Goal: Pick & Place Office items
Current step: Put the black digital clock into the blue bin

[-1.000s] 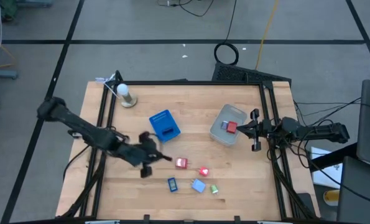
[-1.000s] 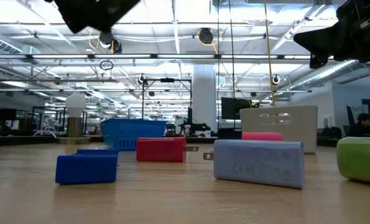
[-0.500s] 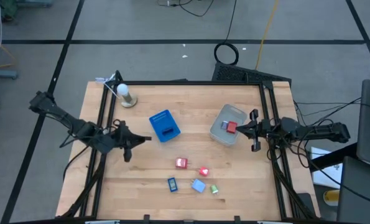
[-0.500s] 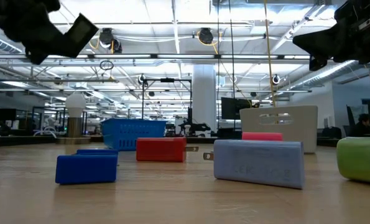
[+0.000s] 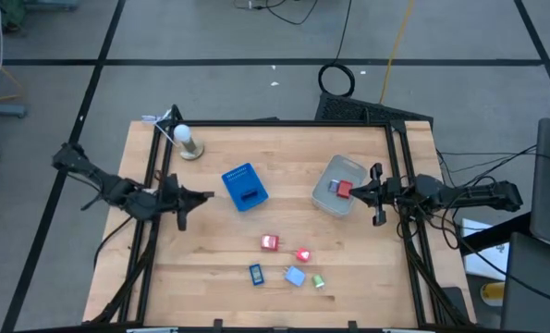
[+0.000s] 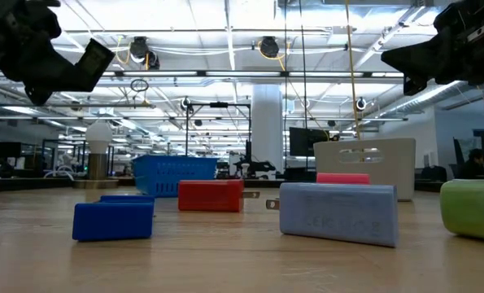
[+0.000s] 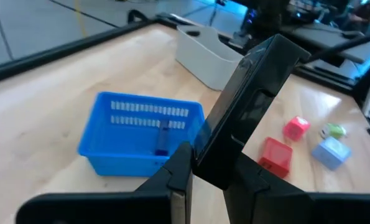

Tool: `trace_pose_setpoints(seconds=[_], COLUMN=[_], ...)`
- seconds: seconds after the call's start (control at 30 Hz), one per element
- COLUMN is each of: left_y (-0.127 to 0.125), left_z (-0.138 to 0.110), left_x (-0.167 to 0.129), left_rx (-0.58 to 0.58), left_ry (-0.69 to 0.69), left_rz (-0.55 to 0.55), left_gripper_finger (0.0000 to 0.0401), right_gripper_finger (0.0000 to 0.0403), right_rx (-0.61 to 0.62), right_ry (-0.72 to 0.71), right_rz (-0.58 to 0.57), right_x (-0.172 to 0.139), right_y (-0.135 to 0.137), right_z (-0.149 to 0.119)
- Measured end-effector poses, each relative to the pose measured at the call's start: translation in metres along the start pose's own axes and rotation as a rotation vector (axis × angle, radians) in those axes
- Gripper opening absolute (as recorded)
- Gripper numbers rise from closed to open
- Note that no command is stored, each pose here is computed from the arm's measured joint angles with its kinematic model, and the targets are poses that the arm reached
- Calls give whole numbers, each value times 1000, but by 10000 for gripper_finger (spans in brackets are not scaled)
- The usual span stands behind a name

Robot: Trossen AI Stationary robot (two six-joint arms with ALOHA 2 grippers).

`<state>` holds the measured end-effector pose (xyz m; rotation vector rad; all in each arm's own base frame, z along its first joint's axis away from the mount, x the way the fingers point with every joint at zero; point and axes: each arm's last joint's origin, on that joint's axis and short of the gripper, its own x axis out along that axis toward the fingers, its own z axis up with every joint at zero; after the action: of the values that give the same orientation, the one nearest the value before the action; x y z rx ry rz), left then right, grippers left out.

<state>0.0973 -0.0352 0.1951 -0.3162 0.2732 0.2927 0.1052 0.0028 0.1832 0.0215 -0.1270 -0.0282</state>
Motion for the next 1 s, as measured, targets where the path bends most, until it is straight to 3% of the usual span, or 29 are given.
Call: trace_pose_setpoints(seconds=[0.27, 0.47, 0.63, 0.83, 1.0], left_y=[19, 21, 18, 10, 5], left_z=[-2, 0, 10, 37, 61], left_x=[-8, -8, -4, 13, 48], left_rx=[-85, -112, -215, -183, -103], left_ry=[6, -10, -67, -33, 125], left_rz=[69, 76, 95, 163, 250], left_gripper_finger=[53, 53, 53, 53, 53], right_gripper_finger=[2, 2, 2, 2, 2], right_rx=[-2, -1, -16, -14, -13], right_ry=[0, 0, -10, -15, -14], right_rz=[0, 0, -9, -31, -30], right_x=[0, 0, 0, 0, 0], right_y=[0, 0, 0, -1, -1], right_z=[0, 0, 1, 1, 1])
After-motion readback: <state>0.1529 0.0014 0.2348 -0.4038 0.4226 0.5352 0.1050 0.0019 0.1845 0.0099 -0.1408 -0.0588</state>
